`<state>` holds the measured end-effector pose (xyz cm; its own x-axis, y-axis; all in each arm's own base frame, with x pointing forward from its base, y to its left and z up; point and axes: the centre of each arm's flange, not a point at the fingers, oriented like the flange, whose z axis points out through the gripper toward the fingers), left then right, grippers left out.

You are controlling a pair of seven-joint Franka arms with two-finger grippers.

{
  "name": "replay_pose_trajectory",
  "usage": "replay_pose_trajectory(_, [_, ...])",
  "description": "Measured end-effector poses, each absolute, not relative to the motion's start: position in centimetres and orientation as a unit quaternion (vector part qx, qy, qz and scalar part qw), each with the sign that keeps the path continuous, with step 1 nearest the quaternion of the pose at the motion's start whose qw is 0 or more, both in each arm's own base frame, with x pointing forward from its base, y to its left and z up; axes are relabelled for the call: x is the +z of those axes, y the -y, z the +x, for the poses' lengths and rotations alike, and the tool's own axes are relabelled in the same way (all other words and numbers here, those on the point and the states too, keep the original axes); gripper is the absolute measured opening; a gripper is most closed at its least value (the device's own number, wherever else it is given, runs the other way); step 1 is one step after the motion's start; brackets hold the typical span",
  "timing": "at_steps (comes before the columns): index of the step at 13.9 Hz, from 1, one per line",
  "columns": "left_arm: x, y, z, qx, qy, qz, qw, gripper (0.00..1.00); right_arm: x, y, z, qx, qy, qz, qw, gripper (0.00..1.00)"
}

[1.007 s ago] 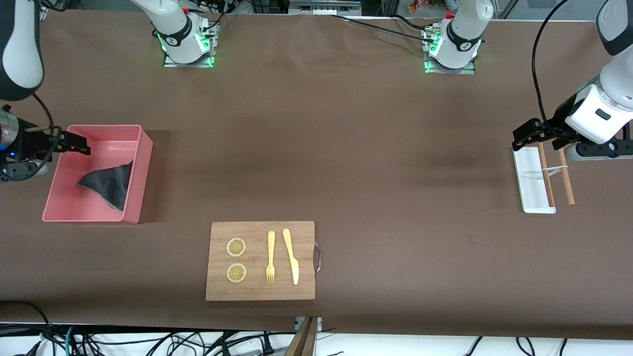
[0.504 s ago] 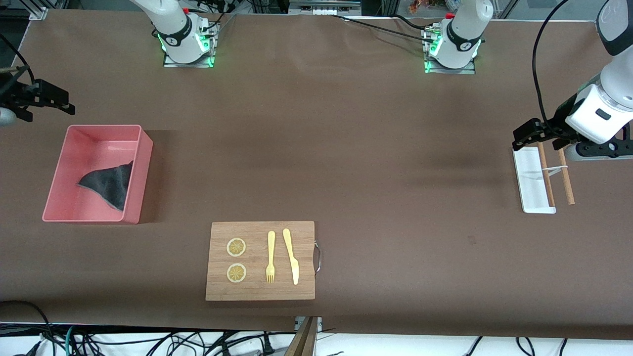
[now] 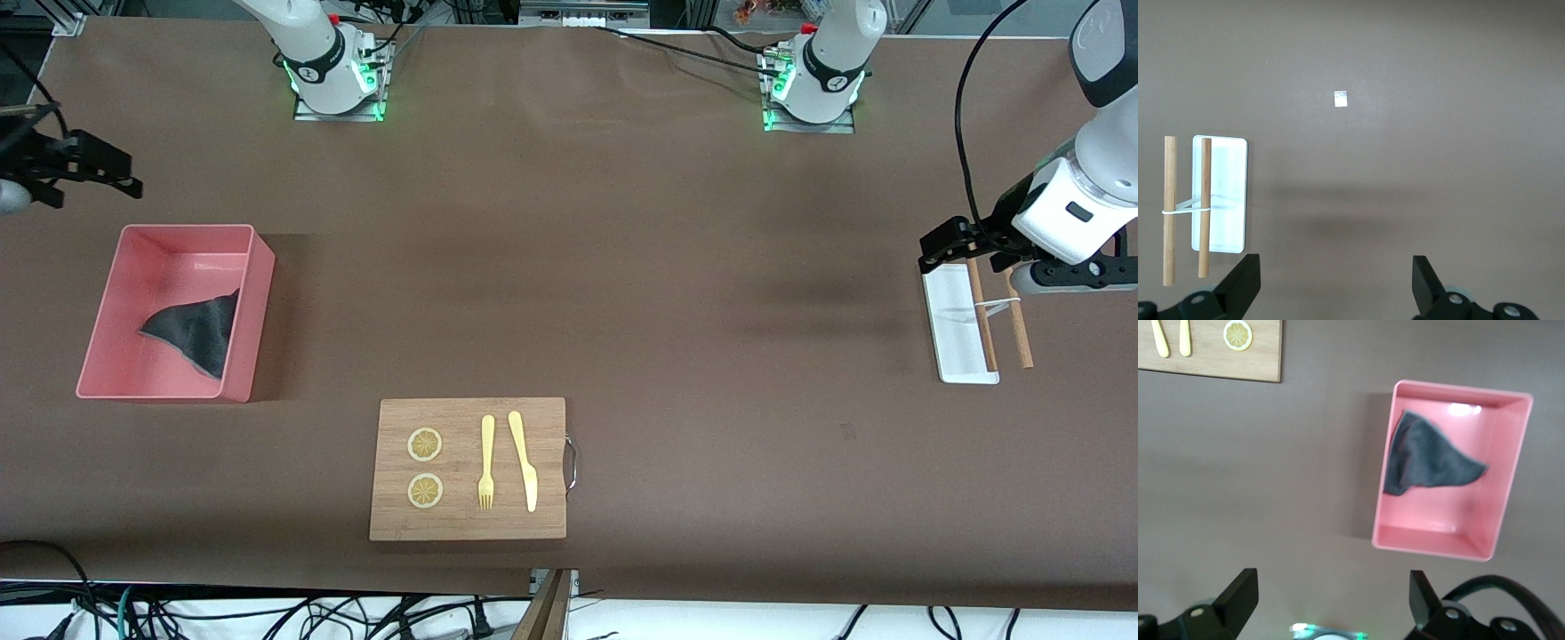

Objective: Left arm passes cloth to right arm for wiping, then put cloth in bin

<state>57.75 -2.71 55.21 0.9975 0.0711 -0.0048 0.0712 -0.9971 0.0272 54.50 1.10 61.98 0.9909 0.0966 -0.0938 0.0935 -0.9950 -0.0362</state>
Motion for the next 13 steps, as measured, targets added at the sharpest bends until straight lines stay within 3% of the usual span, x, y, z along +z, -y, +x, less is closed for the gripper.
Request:
replay_pose_trajectory(3, [55.1,2.7,57.8,-0.003,-0.036,0.999,0.014,1.0,61.9,-4.4,54.3,0.052,0.046,-0.998,0.012,1.0])
replay_pose_trajectory(13, [55.1,2.6,57.8,-0.003,-0.036,0.999,0.014,1.0,62.4,-3.9,54.3,0.049,0.042,-0.998,0.012,1.0])
